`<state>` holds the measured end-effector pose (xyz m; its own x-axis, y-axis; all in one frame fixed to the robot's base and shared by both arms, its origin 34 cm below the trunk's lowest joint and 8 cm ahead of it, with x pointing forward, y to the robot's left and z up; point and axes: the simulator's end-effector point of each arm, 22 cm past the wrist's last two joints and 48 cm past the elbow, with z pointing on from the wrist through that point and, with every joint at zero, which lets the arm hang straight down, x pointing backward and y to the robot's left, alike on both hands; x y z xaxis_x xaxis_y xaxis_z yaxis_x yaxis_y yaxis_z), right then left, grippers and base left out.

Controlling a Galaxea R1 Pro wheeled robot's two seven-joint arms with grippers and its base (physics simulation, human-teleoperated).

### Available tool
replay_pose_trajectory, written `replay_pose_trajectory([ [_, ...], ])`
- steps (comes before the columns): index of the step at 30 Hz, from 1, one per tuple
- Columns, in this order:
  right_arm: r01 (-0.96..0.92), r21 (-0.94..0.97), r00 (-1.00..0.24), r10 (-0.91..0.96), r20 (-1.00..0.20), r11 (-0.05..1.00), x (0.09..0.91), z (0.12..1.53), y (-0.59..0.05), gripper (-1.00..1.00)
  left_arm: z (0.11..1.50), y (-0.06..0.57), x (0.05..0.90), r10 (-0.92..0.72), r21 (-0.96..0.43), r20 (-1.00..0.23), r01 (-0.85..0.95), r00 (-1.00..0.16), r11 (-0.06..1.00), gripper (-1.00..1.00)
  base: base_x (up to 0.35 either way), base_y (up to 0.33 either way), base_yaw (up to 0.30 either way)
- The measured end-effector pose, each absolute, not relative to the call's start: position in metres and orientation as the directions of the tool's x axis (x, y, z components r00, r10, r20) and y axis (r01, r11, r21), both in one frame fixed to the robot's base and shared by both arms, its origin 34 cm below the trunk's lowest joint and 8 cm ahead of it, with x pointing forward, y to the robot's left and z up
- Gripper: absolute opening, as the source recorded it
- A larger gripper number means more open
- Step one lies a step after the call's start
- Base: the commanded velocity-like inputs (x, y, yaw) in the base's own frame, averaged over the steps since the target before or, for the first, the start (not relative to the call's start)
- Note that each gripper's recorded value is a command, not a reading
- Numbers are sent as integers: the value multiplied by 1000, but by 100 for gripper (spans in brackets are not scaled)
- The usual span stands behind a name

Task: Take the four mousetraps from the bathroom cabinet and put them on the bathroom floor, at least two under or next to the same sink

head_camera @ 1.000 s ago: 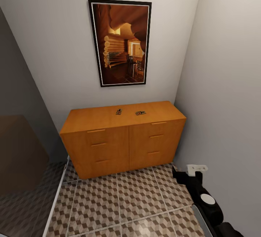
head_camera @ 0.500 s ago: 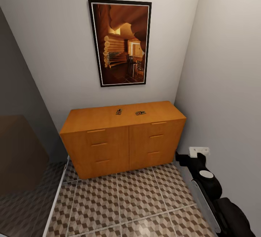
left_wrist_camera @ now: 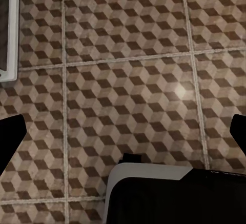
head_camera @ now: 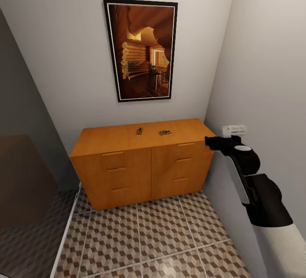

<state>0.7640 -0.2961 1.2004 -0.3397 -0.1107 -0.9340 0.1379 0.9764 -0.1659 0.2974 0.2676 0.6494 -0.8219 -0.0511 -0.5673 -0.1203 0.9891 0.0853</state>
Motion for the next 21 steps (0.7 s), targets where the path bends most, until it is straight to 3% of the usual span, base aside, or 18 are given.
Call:
replay_pose_trajectory([
  [12, -16, -115, -130, -116, -985, 993, 805, 1355, -255, 100, 649, 268, 297, -51, 86, -566, -121, -823, 989, 100, 0, 0, 0],
  [21, -247, -96, -107, -126, -986, 964, 800, 1366, -200, 100, 649, 268, 296, -52, 86, -565, -121, -823, 989, 100, 0, 0, 0],
])
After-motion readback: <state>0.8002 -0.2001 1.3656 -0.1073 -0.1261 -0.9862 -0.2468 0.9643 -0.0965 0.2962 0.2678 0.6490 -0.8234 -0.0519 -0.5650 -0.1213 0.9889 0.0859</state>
